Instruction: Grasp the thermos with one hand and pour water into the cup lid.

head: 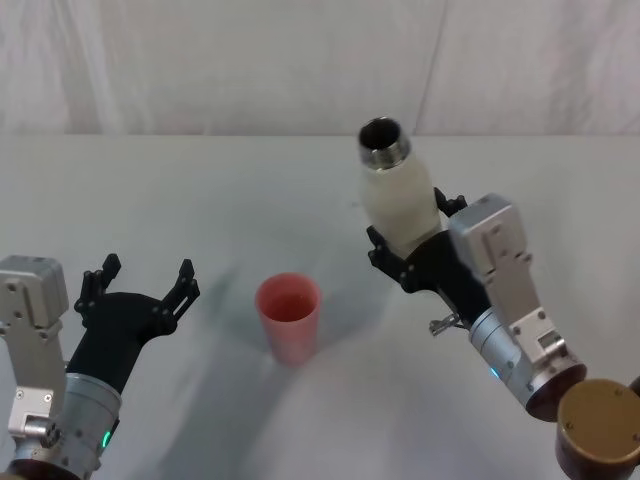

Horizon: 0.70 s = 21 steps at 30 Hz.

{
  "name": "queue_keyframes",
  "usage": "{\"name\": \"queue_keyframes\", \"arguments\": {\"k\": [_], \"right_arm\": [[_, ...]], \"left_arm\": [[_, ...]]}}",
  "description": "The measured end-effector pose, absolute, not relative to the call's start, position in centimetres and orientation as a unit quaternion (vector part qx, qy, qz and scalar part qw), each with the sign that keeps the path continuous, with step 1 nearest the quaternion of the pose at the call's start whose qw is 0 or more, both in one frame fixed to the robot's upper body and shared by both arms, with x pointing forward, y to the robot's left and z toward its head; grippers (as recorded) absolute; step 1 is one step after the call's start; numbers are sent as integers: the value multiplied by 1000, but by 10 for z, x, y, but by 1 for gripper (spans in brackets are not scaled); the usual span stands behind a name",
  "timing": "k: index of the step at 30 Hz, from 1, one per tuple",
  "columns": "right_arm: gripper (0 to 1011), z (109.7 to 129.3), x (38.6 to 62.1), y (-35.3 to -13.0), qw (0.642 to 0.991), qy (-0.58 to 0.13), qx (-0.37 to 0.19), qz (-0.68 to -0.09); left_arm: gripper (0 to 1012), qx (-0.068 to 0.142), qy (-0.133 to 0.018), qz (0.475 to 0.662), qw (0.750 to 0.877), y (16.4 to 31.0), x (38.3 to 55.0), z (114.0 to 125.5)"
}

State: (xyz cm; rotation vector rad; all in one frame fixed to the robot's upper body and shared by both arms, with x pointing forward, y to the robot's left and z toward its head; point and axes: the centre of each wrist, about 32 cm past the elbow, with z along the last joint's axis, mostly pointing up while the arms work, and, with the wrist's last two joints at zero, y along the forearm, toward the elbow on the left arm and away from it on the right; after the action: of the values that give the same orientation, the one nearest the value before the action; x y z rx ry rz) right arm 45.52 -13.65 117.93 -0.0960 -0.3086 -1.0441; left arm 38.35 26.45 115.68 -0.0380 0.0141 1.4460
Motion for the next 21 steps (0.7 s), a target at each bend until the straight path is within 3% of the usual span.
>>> {"name": "queue_keyframes", "arguments": {"k": [11,21], "right_arm": [[950,1180,454,-135,839,-244,-111,-473],[950,1176,454,-128,801,-340,-193,-454]], "left_arm": [[1001,-17,6,662,750,265,384,1157],[1001,-17,6,662,750,265,384,1157]]}}
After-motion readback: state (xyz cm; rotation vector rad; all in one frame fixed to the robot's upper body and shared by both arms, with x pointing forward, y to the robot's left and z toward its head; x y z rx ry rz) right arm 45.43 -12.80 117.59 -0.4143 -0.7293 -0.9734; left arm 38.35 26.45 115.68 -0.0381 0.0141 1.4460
